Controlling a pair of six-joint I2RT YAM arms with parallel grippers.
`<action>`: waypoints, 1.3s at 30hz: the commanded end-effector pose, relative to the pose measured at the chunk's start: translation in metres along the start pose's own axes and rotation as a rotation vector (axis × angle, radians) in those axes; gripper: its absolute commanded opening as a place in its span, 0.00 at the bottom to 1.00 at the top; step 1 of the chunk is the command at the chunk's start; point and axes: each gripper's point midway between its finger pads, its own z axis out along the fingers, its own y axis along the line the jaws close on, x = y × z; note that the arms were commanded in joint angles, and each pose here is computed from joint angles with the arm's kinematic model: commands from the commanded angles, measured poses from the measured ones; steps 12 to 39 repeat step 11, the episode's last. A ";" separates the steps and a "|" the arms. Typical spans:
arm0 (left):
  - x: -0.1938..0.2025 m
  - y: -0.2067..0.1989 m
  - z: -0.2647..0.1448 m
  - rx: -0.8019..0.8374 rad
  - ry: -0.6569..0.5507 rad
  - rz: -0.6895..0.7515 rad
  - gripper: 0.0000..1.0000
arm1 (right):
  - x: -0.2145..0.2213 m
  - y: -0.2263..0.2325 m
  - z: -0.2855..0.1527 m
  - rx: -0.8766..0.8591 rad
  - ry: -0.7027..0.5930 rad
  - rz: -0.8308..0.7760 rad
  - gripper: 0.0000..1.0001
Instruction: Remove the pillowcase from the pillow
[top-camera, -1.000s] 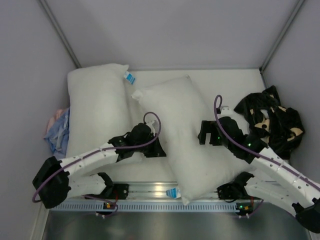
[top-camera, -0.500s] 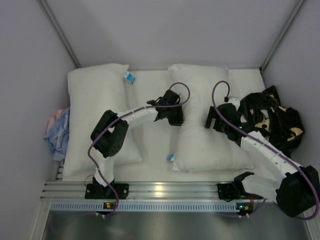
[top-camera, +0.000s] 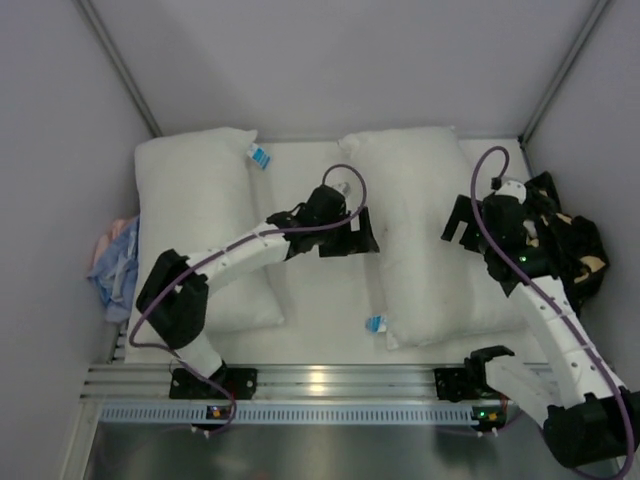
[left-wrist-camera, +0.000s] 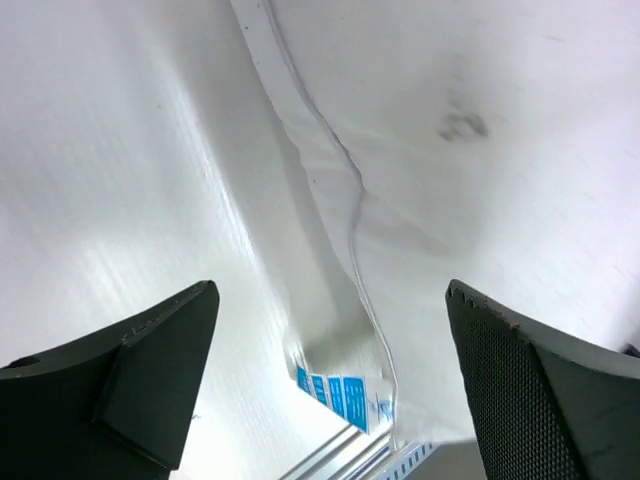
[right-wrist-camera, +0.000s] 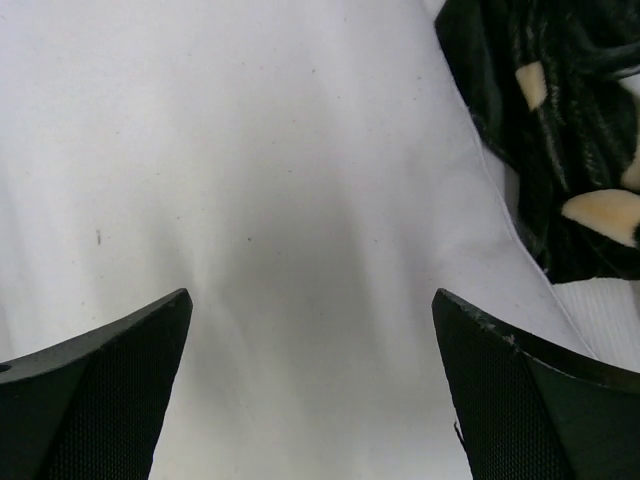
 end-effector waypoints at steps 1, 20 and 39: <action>-0.032 -0.018 -0.079 0.036 -0.221 0.045 0.99 | -0.020 -0.010 -0.035 0.022 -0.085 -0.024 1.00; -0.011 0.012 -0.156 0.010 -0.383 -0.033 0.99 | 0.005 0.025 -0.067 -0.245 -0.066 -0.077 1.00; -0.011 0.012 -0.156 0.010 -0.383 -0.033 0.99 | 0.005 0.025 -0.067 -0.245 -0.066 -0.077 1.00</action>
